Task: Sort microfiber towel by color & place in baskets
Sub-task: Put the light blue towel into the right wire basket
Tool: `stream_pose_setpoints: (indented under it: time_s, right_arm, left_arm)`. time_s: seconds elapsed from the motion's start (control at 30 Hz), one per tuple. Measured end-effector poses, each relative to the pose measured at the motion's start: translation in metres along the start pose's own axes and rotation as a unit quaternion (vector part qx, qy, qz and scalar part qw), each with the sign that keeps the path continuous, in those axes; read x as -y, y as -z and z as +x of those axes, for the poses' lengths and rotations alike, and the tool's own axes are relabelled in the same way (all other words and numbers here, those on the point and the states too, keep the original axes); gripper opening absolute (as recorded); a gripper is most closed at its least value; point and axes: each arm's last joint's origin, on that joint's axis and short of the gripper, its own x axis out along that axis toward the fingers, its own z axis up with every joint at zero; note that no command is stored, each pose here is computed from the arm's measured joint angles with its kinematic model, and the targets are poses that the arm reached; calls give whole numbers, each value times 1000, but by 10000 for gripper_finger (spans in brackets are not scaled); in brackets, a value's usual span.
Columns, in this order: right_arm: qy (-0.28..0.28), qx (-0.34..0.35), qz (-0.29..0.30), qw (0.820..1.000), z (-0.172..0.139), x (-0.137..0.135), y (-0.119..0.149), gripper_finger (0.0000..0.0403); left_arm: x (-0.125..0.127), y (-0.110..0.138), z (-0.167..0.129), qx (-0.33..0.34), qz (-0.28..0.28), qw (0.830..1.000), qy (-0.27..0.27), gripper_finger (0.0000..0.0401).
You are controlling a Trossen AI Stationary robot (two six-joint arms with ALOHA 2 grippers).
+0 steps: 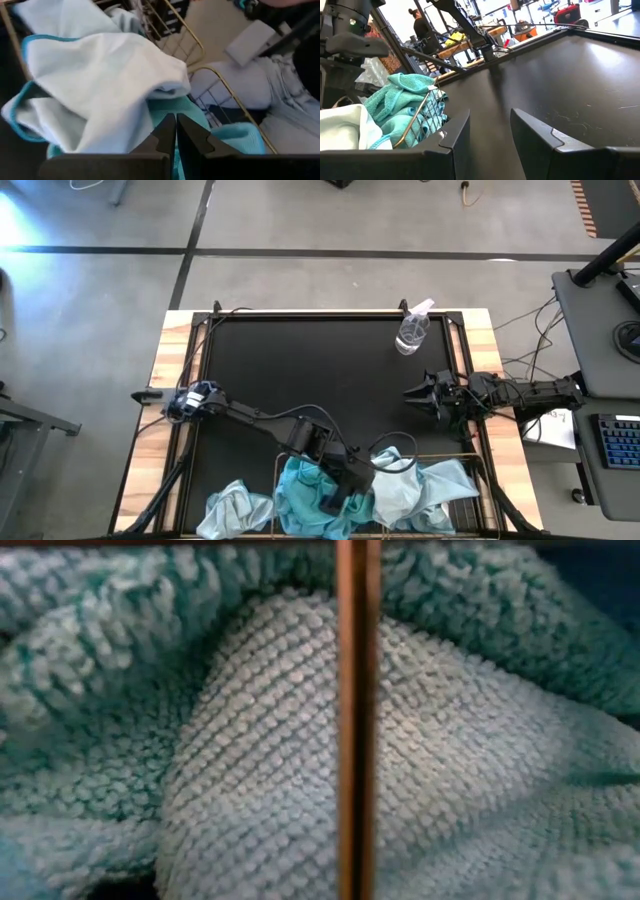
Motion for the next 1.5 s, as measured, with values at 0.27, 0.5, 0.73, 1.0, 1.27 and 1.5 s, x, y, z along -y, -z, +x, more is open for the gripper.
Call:
stream_pose_setpoints:
  time_s: [0.27,0.5,0.73,1.0,1.27,1.5]
  right_arm:
    - [0,0,0,1000,0,0,0,134]
    - [0,0,0,1000,0,0,0,134]
    - [0,-1,-6,1000,0,0,0,134]
    - [0,-2,-6,1000,0,0,0,134]
    - [2,-7,-2,1000,1,1,1,134]
    - [3,-9,0,1000,1,1,2,134]
  left_arm:
    - [-14,13,17,7,38,999,28,0]
    - [-41,15,20,50,47,996,49,0]
    - [-39,-5,13,150,96,979,96,0]
    - [-38,-9,10,155,71,979,110,0]
    - [-29,30,7,-58,-66,988,125,0]
    - [15,37,-26,-149,-85,982,74,0]
